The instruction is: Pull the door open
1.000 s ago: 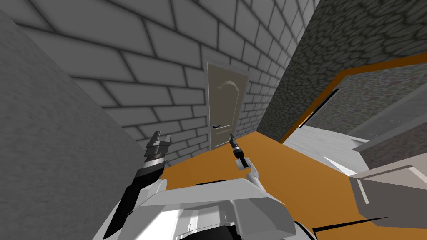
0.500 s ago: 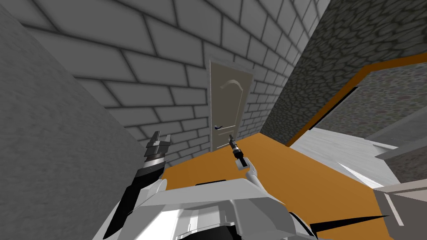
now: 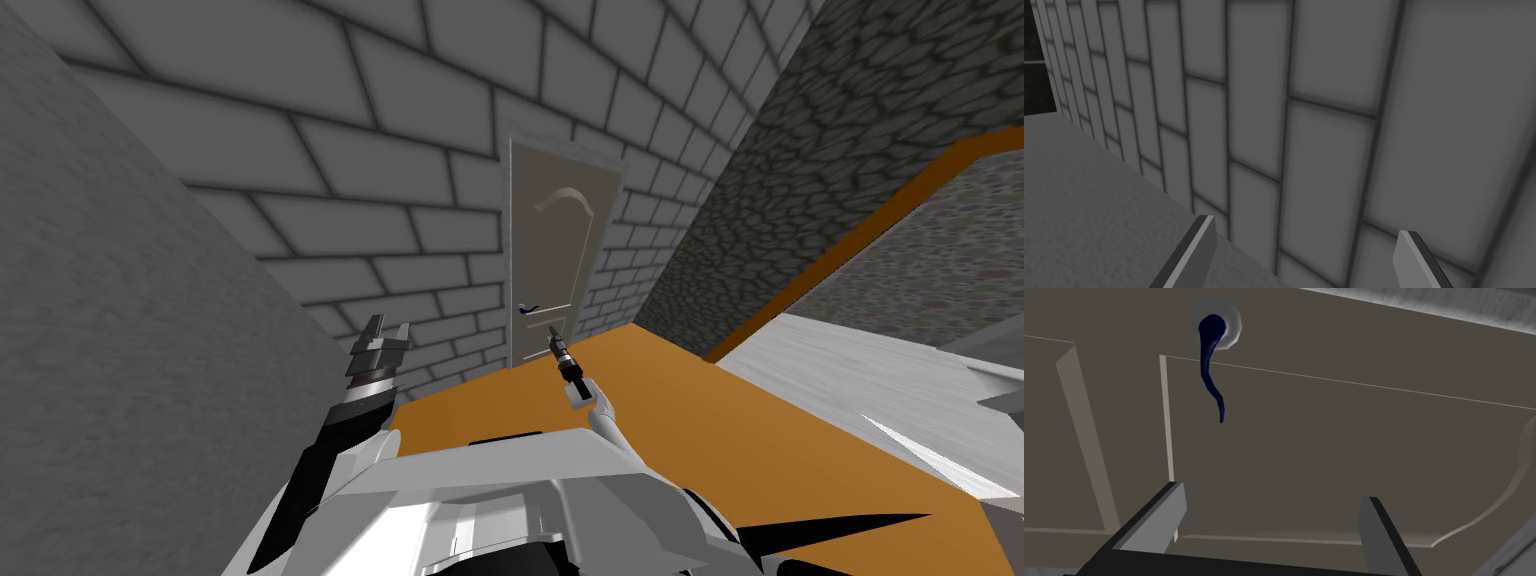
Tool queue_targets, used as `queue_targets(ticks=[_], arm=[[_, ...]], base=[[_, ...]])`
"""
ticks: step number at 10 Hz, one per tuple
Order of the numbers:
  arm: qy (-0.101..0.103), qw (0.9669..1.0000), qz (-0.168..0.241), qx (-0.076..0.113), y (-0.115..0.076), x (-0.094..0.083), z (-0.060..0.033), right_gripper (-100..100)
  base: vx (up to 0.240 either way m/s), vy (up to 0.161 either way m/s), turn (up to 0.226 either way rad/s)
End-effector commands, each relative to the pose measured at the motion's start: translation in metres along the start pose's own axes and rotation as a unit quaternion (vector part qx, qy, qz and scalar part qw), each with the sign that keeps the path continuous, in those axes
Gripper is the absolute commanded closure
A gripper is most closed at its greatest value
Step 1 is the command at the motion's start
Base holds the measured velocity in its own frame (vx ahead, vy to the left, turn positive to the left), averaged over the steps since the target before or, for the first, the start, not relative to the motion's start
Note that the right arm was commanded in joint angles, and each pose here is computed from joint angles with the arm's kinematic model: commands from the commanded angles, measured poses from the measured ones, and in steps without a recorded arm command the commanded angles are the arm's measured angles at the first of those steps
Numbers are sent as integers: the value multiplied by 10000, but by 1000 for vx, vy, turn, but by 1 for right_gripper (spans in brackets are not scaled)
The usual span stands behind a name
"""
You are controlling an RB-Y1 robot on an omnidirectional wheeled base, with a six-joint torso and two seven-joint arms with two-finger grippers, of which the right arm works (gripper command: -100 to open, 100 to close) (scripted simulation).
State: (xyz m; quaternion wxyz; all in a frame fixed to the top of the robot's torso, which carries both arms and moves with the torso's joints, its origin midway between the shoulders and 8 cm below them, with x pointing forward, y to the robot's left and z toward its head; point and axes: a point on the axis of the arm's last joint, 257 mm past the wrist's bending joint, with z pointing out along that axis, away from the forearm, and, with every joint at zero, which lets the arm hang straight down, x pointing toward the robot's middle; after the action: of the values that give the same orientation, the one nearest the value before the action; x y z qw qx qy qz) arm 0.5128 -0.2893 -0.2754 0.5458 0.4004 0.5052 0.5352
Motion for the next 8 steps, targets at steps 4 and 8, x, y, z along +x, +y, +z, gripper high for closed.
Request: queue_targets(ticks=[4,8], arm=[[55,9997,30,234,-242,2,-16,-100],[103,9989,59,447,-450,-2,-35,-100]], base=[[76,-7,59],[98,-11,69]])
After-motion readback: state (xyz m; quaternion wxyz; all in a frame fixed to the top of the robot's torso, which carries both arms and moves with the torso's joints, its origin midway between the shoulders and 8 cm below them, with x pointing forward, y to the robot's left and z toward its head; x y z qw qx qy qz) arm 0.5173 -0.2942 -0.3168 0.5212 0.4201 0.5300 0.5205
